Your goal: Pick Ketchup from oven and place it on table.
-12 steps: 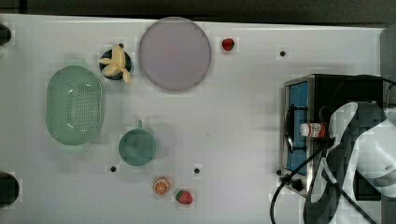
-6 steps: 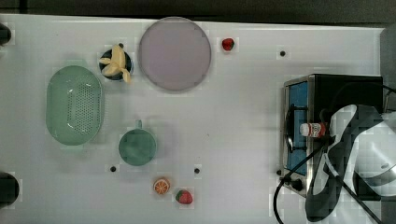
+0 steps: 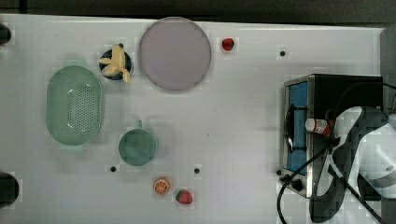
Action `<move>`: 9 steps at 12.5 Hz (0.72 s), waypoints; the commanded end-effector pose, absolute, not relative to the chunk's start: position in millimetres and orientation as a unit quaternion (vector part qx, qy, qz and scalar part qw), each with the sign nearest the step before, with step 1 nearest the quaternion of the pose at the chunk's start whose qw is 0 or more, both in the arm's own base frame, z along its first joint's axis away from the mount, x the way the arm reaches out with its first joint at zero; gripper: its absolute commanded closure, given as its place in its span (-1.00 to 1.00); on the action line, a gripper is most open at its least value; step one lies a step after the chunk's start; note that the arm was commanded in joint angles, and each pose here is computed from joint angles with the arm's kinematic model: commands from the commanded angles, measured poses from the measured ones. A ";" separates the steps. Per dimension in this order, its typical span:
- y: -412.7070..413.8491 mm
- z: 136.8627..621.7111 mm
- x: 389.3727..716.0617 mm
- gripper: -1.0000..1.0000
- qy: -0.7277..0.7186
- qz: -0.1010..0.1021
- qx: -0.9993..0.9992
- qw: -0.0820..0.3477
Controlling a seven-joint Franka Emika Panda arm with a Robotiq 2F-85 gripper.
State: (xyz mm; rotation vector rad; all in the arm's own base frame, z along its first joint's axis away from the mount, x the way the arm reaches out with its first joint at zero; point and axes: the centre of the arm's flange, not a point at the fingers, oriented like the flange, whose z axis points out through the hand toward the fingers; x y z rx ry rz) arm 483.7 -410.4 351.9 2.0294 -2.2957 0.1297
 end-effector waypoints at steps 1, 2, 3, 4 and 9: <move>-407.4 406.6 499.3 -0.27 -0.744 0.090 0.662 0.012; -400.7 430.8 509.0 -0.27 -0.728 0.107 0.677 0.009; -391.7 456.6 518.6 -0.27 -0.710 0.122 0.694 0.006; -380.9 482.0 527.3 -0.27 -0.698 0.133 0.703 0.001; -310.8 575.2 538.9 -0.27 -0.652 0.067 0.755 0.007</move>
